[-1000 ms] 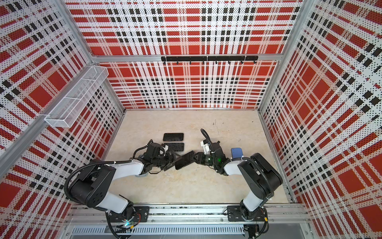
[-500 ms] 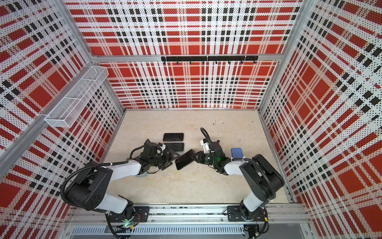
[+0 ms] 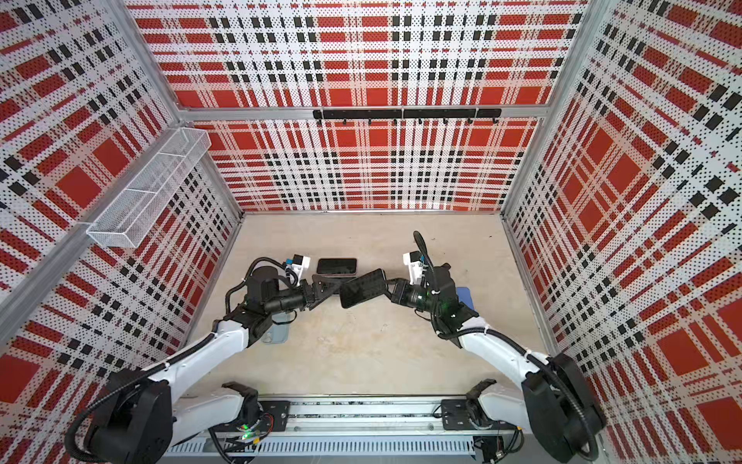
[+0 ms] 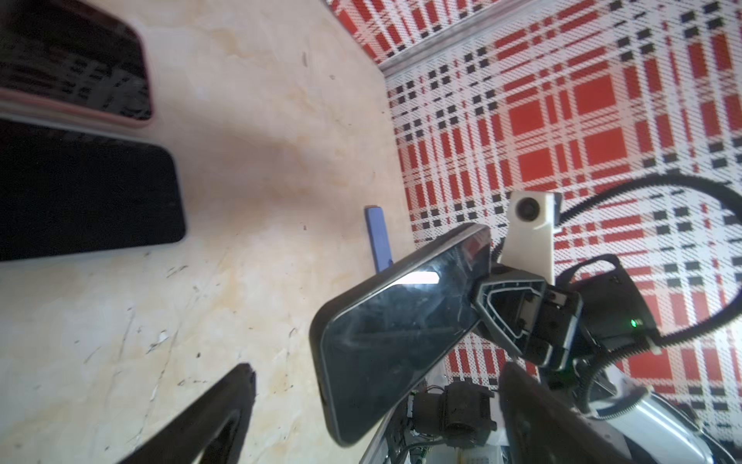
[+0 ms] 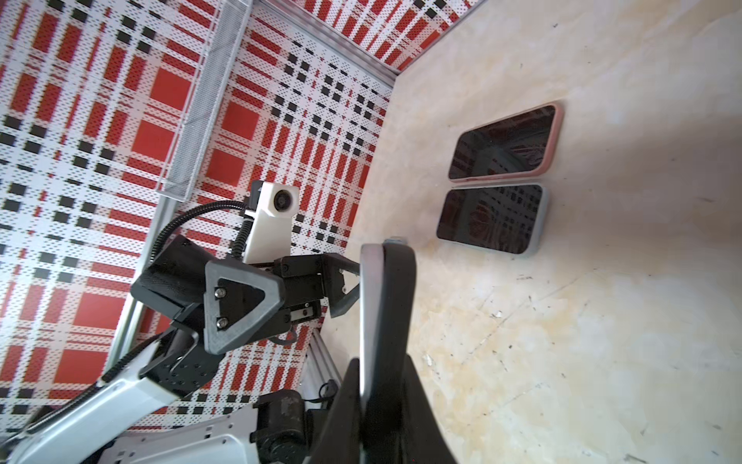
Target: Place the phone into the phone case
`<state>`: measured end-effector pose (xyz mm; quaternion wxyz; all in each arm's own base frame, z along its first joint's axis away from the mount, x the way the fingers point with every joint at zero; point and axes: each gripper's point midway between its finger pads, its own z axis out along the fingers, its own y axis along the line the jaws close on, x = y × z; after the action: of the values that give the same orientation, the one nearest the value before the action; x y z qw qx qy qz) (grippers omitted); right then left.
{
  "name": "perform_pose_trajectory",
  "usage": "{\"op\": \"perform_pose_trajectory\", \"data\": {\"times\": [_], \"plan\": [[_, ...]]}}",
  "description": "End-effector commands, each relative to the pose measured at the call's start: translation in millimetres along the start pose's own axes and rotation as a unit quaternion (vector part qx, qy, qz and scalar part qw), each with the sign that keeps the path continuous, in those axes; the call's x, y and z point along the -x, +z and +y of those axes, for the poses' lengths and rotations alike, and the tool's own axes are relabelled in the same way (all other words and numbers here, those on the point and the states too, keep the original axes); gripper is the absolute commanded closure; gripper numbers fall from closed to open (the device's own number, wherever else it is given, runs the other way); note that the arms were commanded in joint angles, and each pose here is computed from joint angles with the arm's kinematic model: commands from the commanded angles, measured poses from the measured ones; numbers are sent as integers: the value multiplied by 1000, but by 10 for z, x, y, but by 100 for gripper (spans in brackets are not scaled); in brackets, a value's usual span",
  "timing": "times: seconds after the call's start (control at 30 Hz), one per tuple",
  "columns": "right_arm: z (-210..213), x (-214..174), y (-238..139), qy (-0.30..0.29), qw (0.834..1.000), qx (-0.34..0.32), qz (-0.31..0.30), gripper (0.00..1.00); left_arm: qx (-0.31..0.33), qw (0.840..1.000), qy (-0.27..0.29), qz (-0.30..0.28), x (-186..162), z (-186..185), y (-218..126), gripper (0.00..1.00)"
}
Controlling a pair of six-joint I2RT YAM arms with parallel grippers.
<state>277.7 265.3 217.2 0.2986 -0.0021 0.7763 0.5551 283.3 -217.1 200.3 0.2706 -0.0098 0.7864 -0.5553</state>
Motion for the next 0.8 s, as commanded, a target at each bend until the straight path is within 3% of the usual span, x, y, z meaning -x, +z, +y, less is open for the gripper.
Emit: {"op": "perform_pose_trajectory", "data": {"times": [0.0,0.23,0.4,0.77], "plan": [[482,180,-82,-2,996,81,-22,100,-78,996,35,11,19,-378,-16,8],[563,204,-149,4,994,100,-35,100,-165,986,25,26,-70,-656,32,25],[596,227,-148,9,993,111,-40,100,-208,977,28,33,-120,-848,57,44],[580,241,-106,9,992,120,-42,100,-225,973,42,15,-114,-1002,-29,77]]}}
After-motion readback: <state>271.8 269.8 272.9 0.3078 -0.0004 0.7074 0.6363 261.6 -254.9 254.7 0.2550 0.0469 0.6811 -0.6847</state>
